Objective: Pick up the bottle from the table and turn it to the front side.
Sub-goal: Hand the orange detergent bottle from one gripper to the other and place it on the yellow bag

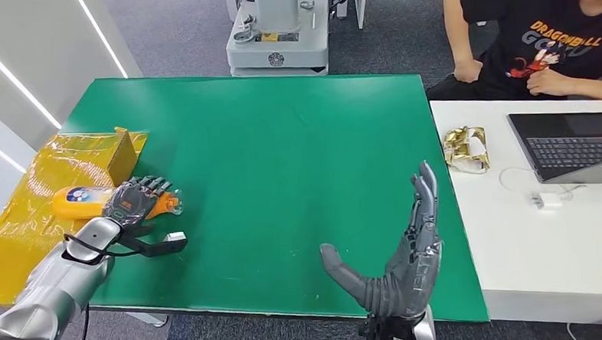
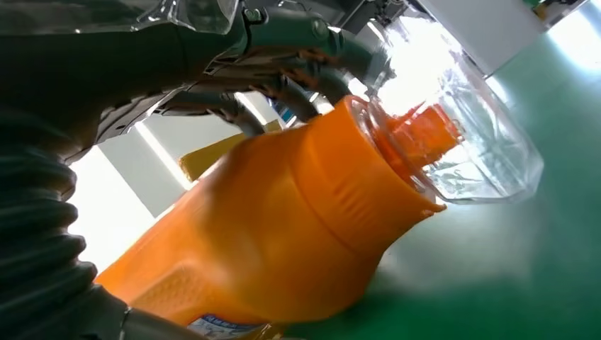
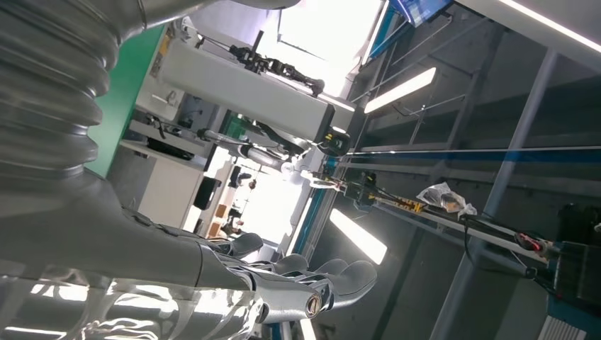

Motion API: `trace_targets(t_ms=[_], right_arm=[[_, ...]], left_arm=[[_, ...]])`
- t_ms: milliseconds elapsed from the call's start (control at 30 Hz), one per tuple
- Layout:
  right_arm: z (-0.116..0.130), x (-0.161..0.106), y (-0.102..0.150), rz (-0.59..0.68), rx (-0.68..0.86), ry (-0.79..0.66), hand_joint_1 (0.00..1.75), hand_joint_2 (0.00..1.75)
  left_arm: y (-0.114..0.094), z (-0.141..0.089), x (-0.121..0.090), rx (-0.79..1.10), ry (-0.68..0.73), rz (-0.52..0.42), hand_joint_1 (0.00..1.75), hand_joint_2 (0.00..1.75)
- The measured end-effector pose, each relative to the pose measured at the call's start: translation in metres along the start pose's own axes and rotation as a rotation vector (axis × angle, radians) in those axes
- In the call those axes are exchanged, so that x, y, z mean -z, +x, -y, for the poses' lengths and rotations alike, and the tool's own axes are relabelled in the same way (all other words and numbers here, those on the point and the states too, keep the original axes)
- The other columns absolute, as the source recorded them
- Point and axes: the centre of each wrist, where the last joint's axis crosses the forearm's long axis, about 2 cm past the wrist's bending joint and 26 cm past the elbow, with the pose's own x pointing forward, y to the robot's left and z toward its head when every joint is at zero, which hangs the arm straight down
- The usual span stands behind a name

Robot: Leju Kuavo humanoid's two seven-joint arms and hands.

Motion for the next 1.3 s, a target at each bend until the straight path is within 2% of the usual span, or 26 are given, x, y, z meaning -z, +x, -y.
trace_targets(t_ms=[200, 533, 800, 1200, 1300], right_arm=[[-0.001, -0.001, -0.001, -0.002, -0.010, 0.011, 0.00, 1.75], [-0.001, -0.002, -0.002, -0.018, -0.015, 0.019, 0.00, 1.75], [-0.002, -0.002, -0.002, -0.031, -0.022, 0.025, 0.00, 1.75], [-0.002, -0.002, -0.002, -0.028, -0.022, 0.026, 0.00, 1.75], [-0.002, -0.003, -0.003, -0.038, -0.016, 0.024, 0.00, 1.75]], left_arm=[[-0.007, -0.004, 0.005, -0.084, -0.118, -0.023, 0.00, 1.75], [-0.007, 0.001, 0.001, -0.094, -0.078, -0.061, 0.00, 1.75], [-0.003, 0.020, -0.020, -0.088, 0.034, -0.118, 0.00, 1.75], [-0.008, 0.036, -0.044, -0.116, 0.054, -0.201, 0.00, 1.75], [-0.006, 0.041, -0.055, -0.142, 0.102, -0.216, 0.00, 1.75]])
